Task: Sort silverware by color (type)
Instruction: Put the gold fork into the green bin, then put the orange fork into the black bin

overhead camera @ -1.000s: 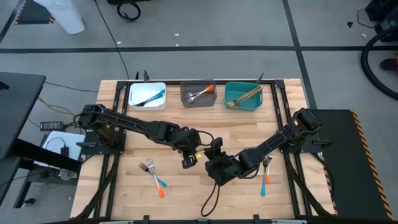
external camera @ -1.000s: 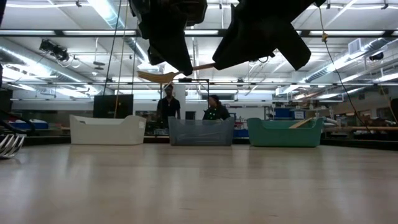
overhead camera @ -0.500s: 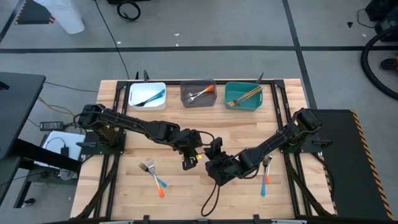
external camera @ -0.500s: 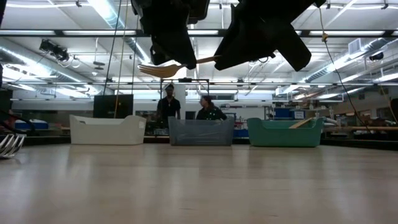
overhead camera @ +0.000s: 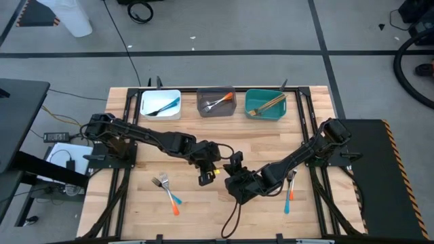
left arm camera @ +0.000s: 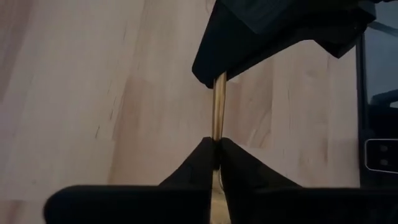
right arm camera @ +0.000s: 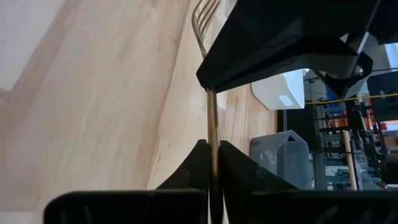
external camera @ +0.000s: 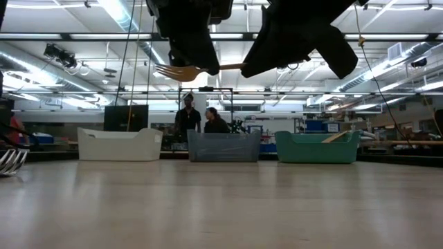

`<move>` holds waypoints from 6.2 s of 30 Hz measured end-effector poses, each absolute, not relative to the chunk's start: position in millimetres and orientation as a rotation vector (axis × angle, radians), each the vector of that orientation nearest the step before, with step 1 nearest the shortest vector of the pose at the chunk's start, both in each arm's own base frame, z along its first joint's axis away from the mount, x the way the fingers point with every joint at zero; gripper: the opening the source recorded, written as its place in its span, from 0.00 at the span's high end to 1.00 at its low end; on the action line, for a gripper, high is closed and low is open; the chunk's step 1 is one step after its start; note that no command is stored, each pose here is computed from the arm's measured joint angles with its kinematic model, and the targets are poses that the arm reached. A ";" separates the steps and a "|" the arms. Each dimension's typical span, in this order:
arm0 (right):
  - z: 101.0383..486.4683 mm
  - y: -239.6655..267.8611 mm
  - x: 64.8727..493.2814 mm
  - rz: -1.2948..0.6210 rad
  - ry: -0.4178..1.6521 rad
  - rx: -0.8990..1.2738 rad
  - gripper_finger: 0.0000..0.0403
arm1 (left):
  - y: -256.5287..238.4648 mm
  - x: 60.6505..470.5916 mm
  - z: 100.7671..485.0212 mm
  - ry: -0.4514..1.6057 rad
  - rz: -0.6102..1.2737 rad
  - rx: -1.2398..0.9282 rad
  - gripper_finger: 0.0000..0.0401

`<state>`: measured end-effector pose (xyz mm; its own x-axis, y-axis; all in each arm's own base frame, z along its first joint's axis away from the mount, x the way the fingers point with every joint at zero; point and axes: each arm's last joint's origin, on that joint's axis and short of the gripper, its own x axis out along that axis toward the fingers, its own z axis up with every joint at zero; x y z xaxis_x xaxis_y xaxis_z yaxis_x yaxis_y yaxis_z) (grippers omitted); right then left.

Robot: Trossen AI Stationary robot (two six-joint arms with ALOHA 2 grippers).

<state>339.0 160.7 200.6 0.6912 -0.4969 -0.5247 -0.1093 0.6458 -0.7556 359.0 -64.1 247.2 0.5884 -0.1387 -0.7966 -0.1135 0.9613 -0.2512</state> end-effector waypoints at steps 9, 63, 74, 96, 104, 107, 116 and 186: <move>199.9 161.7 337.9 -0.234 0.805 -0.860 0.92 | -64.8 361.5 249.1 0.900 -0.016 -0.197 0.74; 276.5 33.8 239.7 -0.357 1.492 -0.680 0.92 | -59.7 273.7 209.5 0.753 0.018 0.155 0.73; 285.7 -3.0 233.6 -0.366 1.557 -0.659 0.92 | -77.2 269.8 211.7 0.729 -0.031 0.140 0.73; 284.9 -53.8 226.1 -0.279 1.721 -0.636 0.92 | -82.4 266.6 209.9 0.751 -0.037 0.123 0.73; 284.8 -78.3 226.1 -0.257 1.721 -0.649 0.92 | -82.4 266.6 209.9 0.751 -0.037 0.123 0.73; 284.2 -86.7 226.8 -0.217 1.708 -0.648 0.92 | -82.4 266.6 209.9 0.751 -0.037 0.123 0.73; 284.4 -111.4 224.3 -0.188 1.689 -0.659 0.92 | -82.4 266.6 209.9 0.751 -0.037 0.123 0.73; 210.9 -158.9 213.6 -0.194 1.468 -0.625 0.69 | -85.1 263.6 206.7 0.811 -0.161 0.083 0.73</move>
